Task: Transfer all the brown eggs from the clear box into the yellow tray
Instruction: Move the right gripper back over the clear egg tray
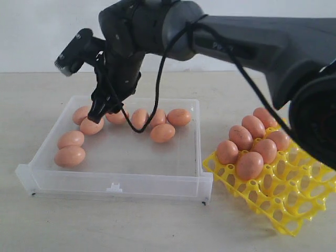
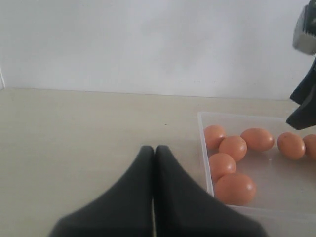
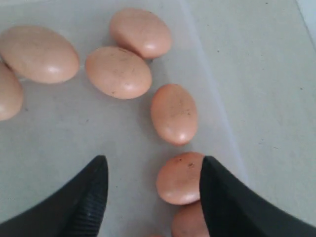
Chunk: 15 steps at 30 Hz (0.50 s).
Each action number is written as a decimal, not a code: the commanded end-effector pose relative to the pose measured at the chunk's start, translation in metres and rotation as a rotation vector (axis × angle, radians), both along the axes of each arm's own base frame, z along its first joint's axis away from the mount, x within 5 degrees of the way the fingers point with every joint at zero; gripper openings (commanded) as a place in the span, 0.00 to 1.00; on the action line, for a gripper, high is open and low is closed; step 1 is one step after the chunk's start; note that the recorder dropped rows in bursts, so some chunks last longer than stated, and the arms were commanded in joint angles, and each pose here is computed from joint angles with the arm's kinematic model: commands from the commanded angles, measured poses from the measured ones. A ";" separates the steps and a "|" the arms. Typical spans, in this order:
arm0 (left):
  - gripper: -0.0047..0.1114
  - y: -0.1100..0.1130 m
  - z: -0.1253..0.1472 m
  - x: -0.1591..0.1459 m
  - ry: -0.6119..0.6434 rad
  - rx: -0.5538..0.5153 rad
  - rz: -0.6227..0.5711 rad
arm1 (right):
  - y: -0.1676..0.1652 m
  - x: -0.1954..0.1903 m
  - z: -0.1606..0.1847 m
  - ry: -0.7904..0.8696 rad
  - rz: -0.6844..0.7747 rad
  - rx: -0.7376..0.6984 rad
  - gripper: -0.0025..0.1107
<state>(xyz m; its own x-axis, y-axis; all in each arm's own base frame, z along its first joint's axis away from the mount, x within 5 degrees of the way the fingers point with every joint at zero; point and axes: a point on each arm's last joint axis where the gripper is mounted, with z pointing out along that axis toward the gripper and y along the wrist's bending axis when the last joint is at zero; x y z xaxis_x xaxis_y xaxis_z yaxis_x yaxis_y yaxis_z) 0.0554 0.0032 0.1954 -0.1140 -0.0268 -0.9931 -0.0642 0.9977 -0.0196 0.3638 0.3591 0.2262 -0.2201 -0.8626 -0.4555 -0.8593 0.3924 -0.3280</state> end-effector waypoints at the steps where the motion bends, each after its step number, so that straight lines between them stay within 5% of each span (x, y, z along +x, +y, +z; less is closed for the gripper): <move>1: 0.00 0.000 -0.001 0.000 0.000 0.004 0.001 | 0.004 -0.005 -0.021 0.031 0.048 -0.129 0.50; 6: 0.00 0.000 -0.001 0.000 0.000 0.004 0.001 | -0.007 0.003 -0.027 0.010 -0.165 -0.181 0.50; 10: 0.00 0.000 -0.001 0.000 0.000 0.004 0.001 | -0.027 -0.002 -0.030 0.070 -0.295 -0.357 0.50; 15: 0.00 0.000 -0.001 0.000 0.000 0.004 0.001 | -0.022 -0.013 -0.026 0.162 -0.185 -0.343 0.50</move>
<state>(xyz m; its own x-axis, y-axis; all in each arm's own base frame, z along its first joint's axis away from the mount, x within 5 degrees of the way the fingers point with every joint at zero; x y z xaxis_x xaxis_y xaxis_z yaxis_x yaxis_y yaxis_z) 0.0554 0.0032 0.1954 -0.1140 -0.0268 -0.9931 -0.0642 0.9977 -0.0196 0.3581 0.3343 0.1885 -0.4688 -0.8792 -0.0848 -0.7951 0.4619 -0.3931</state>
